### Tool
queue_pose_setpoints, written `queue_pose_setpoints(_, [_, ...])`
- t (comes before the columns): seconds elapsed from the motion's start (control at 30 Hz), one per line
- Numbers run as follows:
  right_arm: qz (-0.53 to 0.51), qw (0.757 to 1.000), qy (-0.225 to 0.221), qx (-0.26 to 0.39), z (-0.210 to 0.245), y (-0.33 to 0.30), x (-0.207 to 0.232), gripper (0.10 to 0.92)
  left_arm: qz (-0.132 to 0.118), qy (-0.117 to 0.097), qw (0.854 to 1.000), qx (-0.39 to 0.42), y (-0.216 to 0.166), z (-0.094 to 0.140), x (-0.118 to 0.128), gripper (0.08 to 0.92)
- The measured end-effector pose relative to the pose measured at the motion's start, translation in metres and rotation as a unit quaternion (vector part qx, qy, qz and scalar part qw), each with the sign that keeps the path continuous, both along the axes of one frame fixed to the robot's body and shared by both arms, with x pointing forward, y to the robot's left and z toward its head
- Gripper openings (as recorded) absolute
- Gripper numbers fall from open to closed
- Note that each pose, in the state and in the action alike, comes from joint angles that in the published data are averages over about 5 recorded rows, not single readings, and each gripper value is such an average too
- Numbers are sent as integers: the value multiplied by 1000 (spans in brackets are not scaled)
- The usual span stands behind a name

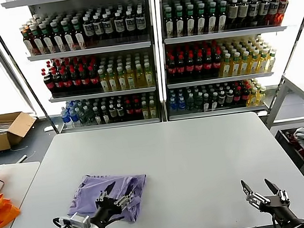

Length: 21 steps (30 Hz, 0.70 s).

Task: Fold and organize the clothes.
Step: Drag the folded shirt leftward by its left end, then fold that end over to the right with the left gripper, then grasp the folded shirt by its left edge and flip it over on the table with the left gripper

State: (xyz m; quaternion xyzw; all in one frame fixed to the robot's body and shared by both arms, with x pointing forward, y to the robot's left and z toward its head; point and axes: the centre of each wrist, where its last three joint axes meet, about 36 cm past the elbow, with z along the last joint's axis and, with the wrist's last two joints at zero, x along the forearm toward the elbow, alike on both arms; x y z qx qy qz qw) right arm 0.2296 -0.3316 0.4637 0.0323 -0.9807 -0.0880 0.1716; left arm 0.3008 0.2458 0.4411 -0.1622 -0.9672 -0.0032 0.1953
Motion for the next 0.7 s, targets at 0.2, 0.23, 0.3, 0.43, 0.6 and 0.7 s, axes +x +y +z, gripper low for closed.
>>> queue_pose_setpoints(0.2, [6,1000,3,2,-3,4,0,823,39,2,999,16,37,23,9,817])
queue_pose_setpoints(0.23, [7,1000,3,3,-3,5,0,823,46,5,999,19,44,23,11,820])
queue_pose_setpoints(0.3, [8,1000,3,3,-4,6,1,823,61,16,998,21,58,22,15,822])
queue_pose_setpoints(0.43, [12,1000,4,-1,-3,6,1,823,91,41,995,13,81,13,23,823])
queue_pose_setpoints(0.6, [17,1000,6,-5,-4,7,-1,823,124,67,990,-11,100,1,34,823])
queue_pose_setpoints(0.7, [18,1000,5,-6,-4,7,-2,823,141,77,987,-28,107,-5,41,822])
